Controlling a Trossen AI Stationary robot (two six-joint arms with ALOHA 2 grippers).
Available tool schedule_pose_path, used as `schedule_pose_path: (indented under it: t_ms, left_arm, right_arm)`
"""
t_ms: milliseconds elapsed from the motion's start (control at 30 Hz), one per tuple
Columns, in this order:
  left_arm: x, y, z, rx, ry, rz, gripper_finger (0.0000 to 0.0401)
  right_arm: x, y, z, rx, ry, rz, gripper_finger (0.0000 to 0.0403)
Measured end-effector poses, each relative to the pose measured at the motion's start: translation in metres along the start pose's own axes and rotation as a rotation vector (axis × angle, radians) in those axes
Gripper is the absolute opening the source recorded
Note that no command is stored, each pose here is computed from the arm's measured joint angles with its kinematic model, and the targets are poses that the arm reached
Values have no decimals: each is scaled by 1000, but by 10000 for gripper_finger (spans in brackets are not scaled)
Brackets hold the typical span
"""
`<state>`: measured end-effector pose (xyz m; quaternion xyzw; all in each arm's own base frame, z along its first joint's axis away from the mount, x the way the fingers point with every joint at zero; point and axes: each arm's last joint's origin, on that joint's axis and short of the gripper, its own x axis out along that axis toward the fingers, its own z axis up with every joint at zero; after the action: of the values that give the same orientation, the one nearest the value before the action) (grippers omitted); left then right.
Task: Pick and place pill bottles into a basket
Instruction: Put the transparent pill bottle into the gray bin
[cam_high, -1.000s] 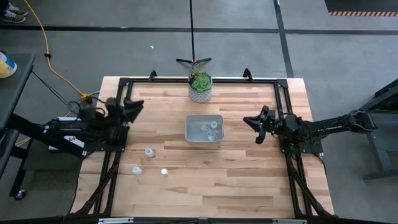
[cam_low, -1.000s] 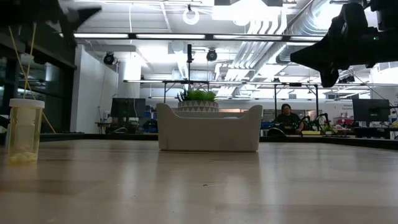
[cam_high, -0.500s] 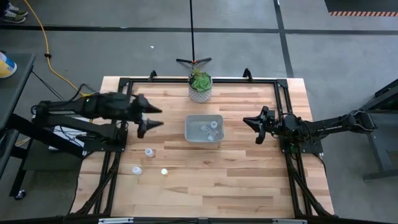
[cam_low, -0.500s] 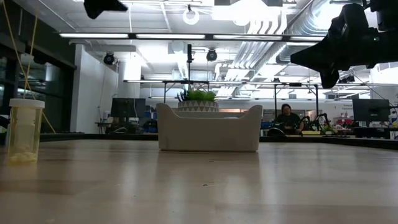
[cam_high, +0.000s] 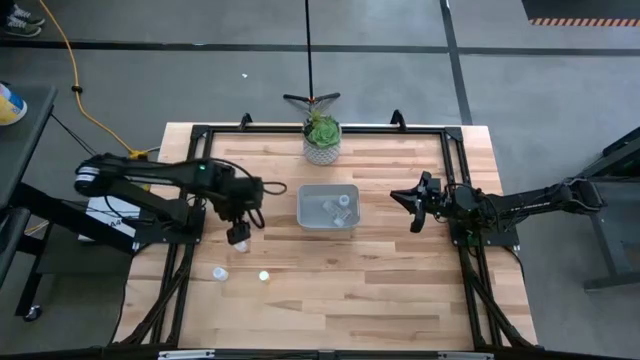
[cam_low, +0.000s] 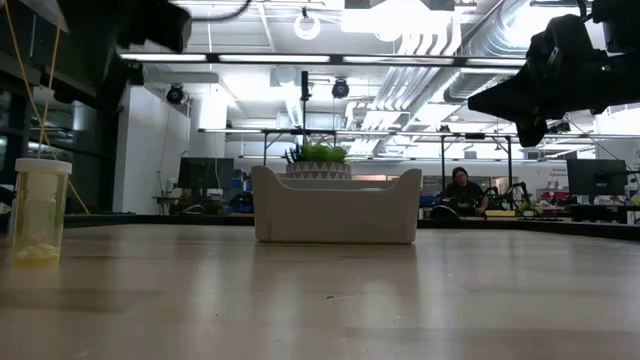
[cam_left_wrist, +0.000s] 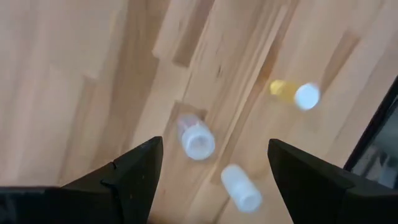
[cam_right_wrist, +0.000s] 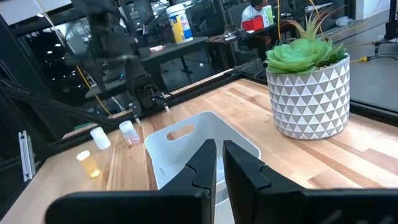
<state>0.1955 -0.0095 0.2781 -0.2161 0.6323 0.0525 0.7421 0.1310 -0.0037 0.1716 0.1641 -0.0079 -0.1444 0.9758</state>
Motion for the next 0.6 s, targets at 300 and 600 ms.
schedule_pose_path:
  t_ms: [300, 600]
  left_arm:
    - [43, 9, -4, -102, 132, -5, 326]
    - [68, 16, -11, -184, 146, -29, 326]
  right_arm:
    - [0, 0, -1, -3, 11, -3, 18]
    - [0, 0, -1, -4, 12, -5, 16]
